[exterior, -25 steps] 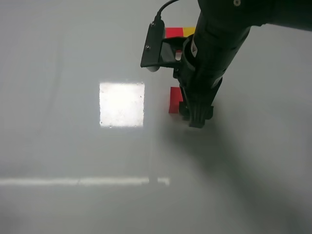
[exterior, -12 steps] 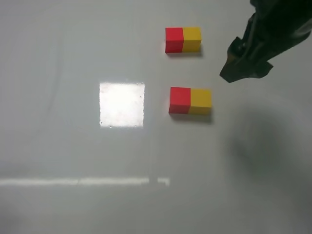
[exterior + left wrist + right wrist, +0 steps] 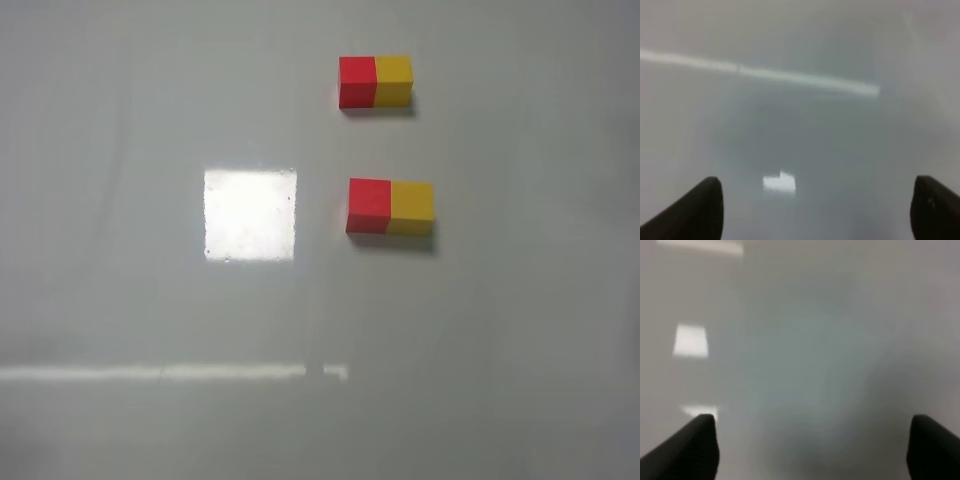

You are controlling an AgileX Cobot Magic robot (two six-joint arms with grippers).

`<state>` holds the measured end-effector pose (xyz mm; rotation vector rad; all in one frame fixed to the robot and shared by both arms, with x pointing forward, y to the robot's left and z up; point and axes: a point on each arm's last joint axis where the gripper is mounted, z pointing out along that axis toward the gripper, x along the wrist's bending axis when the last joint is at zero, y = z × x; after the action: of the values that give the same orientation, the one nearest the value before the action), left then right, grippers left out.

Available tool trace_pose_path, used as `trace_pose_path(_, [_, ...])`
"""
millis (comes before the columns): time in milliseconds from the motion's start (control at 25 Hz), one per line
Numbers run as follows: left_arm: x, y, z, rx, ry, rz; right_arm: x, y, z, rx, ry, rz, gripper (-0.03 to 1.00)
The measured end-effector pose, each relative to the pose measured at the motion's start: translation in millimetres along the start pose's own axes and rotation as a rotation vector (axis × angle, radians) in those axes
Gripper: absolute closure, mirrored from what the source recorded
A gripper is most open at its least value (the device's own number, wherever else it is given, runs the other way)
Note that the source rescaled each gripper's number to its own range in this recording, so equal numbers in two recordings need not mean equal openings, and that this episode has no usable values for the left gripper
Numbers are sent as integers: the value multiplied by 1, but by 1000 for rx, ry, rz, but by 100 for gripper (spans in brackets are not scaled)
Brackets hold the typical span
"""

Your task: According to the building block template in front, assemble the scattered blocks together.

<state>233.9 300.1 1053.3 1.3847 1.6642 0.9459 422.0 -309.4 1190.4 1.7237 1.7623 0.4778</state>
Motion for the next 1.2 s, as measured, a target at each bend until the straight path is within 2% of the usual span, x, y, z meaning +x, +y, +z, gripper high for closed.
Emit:
trace_pose_path(120, [0,0,0,0,0,0,-1,-45,12,40,-5,74,22])
trace_pose_path(280, [0,0,0,0,0,0,9,-105,18,63,40,111,23])
trace_pose_path(360, [0,0,0,0,0,0,14,-130,18,33,55,123,23])
trace_pose_path(600, [0,0,0,0,0,0,18,-188,2,-179,52,125,24])
trace_pose_path(880, [0,0,0,0,0,0,18,-224,-26,-450,31,135,24])
trace_pose_path(1200, [0,0,0,0,1,0,18,-226,-26,-458,27,120,24])
